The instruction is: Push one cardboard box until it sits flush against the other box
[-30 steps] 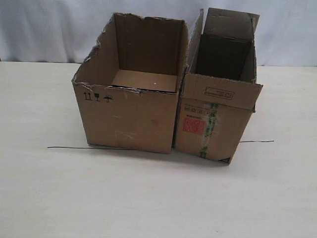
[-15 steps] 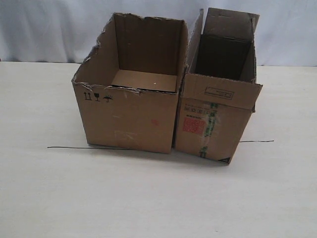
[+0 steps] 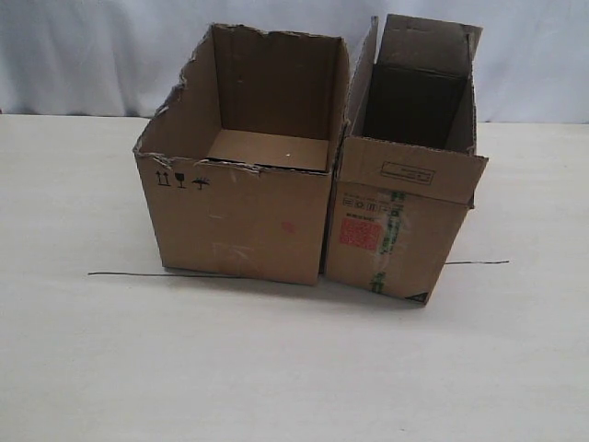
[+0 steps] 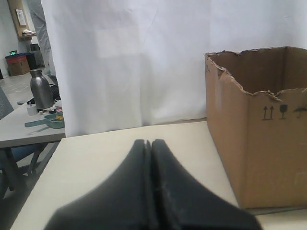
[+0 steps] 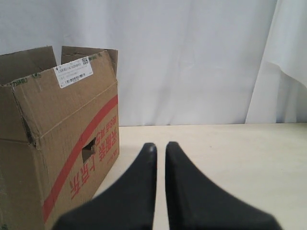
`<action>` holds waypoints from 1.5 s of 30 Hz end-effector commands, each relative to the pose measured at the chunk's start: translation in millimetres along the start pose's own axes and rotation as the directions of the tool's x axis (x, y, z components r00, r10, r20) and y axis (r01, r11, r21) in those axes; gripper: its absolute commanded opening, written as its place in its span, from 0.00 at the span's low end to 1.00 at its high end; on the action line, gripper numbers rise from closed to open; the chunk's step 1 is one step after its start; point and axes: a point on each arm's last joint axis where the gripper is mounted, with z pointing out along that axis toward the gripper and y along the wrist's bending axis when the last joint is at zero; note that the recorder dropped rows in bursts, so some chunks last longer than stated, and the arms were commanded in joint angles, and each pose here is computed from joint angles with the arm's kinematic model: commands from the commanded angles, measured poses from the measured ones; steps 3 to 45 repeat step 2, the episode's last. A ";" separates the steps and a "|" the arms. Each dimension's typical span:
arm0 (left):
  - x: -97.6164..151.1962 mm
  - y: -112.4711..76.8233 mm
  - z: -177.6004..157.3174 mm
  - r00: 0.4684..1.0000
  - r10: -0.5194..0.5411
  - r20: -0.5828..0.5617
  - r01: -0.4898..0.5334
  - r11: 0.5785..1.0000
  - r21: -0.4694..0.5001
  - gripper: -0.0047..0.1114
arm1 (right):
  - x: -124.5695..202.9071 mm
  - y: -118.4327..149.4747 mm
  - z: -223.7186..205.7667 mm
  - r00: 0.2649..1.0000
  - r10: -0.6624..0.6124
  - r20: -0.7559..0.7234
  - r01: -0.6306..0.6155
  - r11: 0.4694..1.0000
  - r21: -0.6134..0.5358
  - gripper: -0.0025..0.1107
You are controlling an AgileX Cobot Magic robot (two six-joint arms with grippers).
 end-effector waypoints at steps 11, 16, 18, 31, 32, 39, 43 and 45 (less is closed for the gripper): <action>0.3 -0.1 -0.2 1.000 0.001 0.006 -0.001 1.000 -0.001 0.04 | 1.5 -0.1 -0.1 1.000 -0.004 -0.005 0.004 1.000 0.002 0.07; 0.3 -0.1 -0.2 1.000 0.001 0.006 -0.001 1.000 -0.001 0.04 | 1.5 -0.1 -0.1 1.000 -0.004 -0.005 0.004 1.000 0.002 0.07; 0.3 -0.1 -0.2 1.000 0.001 0.006 -0.001 1.000 -0.001 0.04 | 1.5 -0.1 -0.1 1.000 -0.004 -0.005 0.004 1.000 0.002 0.07; 0.3 -0.1 -0.2 1.000 0.001 0.006 -0.001 1.000 -0.001 0.04 | 1.5 -0.1 -0.1 1.000 -0.004 -0.005 0.004 1.000 0.002 0.07; 0.3 -0.1 -0.2 1.000 0.001 0.006 -0.001 1.000 -0.001 0.04 | 1.5 -0.1 -0.1 1.000 -0.004 -0.005 0.004 1.000 0.002 0.07; 0.3 -0.1 -0.2 1.000 0.001 0.006 -0.001 1.000 -0.001 0.04 | 1.5 -0.1 -0.1 1.000 -0.004 -0.005 0.004 1.000 0.002 0.07; 0.3 -0.1 -0.2 1.000 0.001 0.006 -0.001 1.000 -0.001 0.04 | 1.5 -0.1 -0.1 1.000 -0.004 -0.005 0.004 1.000 0.002 0.07; 0.3 -0.1 -0.2 1.000 0.001 0.006 -0.001 1.000 -0.001 0.04 | 1.5 -0.1 -0.1 1.000 -0.004 -0.005 0.004 1.000 0.002 0.07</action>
